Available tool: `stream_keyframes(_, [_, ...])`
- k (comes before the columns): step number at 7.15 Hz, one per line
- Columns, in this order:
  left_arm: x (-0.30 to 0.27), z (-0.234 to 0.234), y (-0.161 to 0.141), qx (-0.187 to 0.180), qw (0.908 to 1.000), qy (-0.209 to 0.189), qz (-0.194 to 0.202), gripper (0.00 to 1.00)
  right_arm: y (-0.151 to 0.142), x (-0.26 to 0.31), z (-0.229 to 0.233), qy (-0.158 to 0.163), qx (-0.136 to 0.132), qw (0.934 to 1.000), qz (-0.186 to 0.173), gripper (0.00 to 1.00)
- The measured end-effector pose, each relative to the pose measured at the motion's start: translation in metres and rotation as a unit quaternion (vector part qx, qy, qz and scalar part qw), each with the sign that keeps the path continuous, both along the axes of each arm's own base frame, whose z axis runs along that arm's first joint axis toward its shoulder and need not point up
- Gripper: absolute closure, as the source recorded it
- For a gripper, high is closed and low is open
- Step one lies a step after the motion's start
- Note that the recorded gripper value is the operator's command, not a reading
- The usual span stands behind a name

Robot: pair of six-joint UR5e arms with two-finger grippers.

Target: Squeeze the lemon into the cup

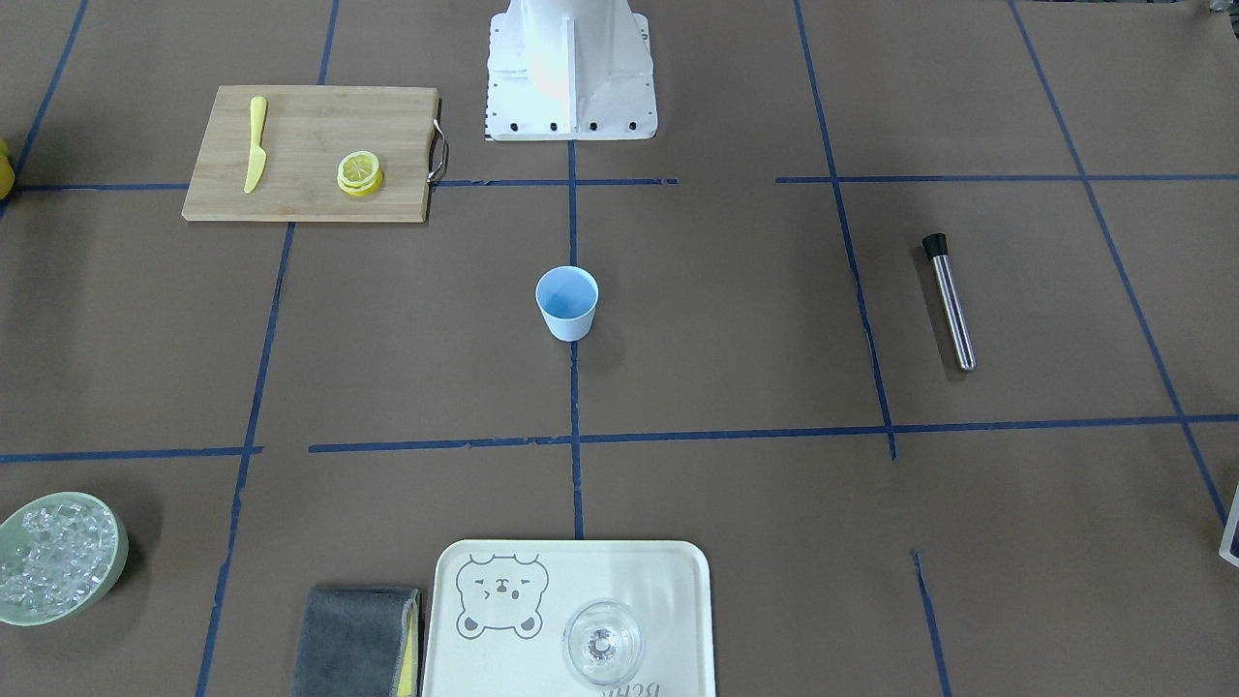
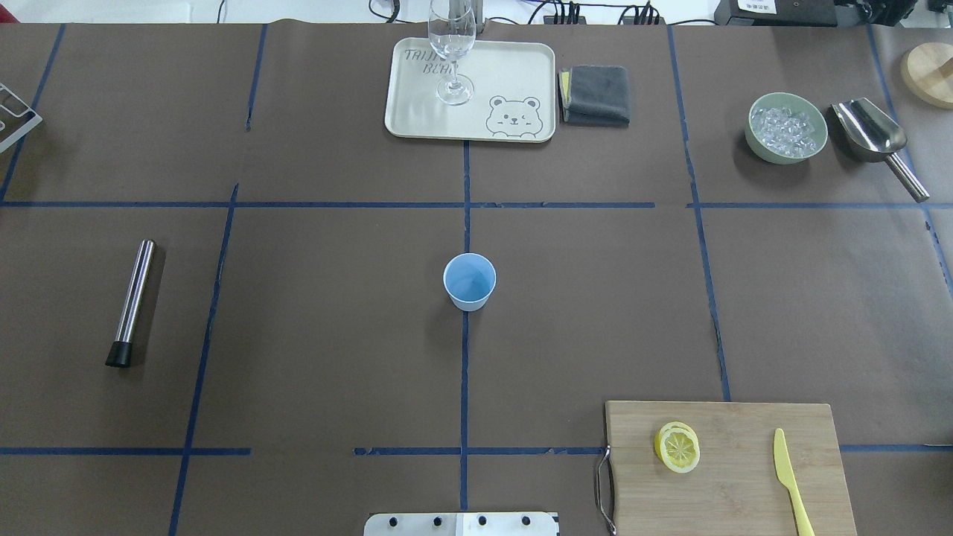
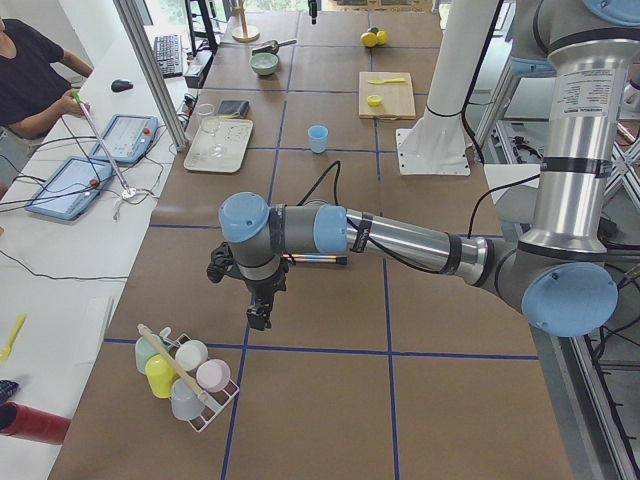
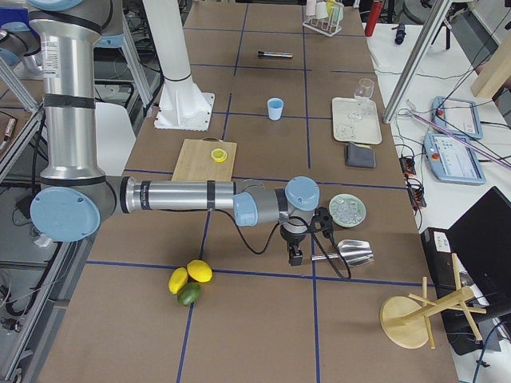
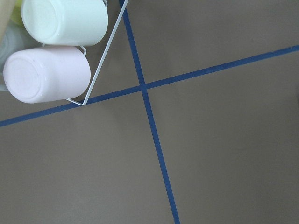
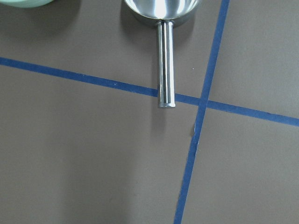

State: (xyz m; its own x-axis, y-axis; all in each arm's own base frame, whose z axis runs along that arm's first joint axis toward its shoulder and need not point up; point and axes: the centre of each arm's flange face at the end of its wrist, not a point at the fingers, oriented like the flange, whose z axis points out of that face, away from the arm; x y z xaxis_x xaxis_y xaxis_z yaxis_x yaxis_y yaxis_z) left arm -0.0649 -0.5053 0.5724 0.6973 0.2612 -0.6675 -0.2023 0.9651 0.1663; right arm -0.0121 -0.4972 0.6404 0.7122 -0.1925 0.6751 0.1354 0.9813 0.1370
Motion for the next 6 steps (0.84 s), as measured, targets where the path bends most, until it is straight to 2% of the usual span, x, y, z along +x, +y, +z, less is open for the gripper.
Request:
stream_keyframes(4, [0.0002,0.0,-0.001,0.001,1.0,0.0,-0.001,0.0,0.0013,-0.0027,0.0026,-0.001,0.0,1.0,-0.003,0.0])
stream_keyframes(6, [0.0009,-0.0035,-0.0021,0.006,1.0,0.003,-0.002,0.0,0.0003,-0.0068,-0.0023,-0.012,0.003,0.9999,-0.007,0.0])
